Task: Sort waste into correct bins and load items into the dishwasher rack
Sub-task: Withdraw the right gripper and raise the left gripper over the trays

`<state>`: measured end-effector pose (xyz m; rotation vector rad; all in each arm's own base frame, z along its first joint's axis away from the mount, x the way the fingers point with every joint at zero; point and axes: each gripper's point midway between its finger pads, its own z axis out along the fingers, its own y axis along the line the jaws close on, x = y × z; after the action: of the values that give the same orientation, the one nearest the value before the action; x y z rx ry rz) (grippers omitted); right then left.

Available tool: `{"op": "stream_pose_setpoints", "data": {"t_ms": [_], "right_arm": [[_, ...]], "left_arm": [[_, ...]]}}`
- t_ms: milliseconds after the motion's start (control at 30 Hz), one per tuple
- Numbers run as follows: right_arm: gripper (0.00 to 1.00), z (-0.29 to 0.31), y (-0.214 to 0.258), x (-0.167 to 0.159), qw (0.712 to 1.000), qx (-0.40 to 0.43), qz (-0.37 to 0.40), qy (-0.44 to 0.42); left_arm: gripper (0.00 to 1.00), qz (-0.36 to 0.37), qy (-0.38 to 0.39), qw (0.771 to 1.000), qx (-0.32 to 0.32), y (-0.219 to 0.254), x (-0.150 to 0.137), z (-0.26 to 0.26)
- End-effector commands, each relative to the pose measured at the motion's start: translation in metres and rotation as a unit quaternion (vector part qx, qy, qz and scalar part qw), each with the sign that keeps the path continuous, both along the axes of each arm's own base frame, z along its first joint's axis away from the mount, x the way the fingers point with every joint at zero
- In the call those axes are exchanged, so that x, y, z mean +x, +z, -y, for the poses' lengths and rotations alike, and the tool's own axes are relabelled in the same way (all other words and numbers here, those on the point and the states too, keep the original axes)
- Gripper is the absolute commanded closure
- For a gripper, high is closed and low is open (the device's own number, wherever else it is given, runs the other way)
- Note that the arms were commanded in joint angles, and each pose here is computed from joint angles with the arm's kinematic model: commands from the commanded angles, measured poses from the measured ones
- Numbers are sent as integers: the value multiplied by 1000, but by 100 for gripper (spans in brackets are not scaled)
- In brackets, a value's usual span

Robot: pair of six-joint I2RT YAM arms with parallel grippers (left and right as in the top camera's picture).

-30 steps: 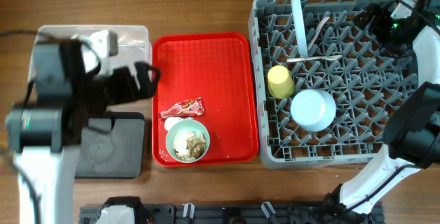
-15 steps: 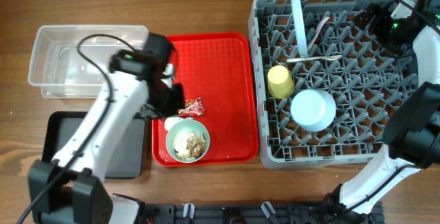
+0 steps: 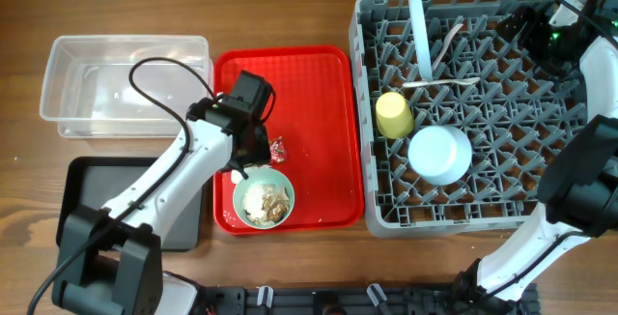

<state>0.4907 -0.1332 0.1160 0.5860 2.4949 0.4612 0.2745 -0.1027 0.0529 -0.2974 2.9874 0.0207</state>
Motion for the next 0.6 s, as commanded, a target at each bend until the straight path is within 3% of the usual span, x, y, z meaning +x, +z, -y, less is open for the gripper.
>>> {"op": "stream_pose_setpoints", "data": {"t_ms": [0,233,333,467,567], "right_arm": [[0,0,-5,0,1000,0,-4,0],[0,0,-5,0,1000,0,-4,0],[0,0,-5,0,1000,0,-4,0],[0,0,-5,0,1000,0,-4,0],[0,0,-5,0,1000,0,-4,0]], "left_arm": [[48,-8,20,1000,15,-16,-7,-9],[50,8,20,1000,8,-35,-7,-9],[62,11,20,1000,6,-35,-6,-9],[96,30,20,999,-2,-34,4,-5],[96,64,21,998,-17,-30,20,2]]}}
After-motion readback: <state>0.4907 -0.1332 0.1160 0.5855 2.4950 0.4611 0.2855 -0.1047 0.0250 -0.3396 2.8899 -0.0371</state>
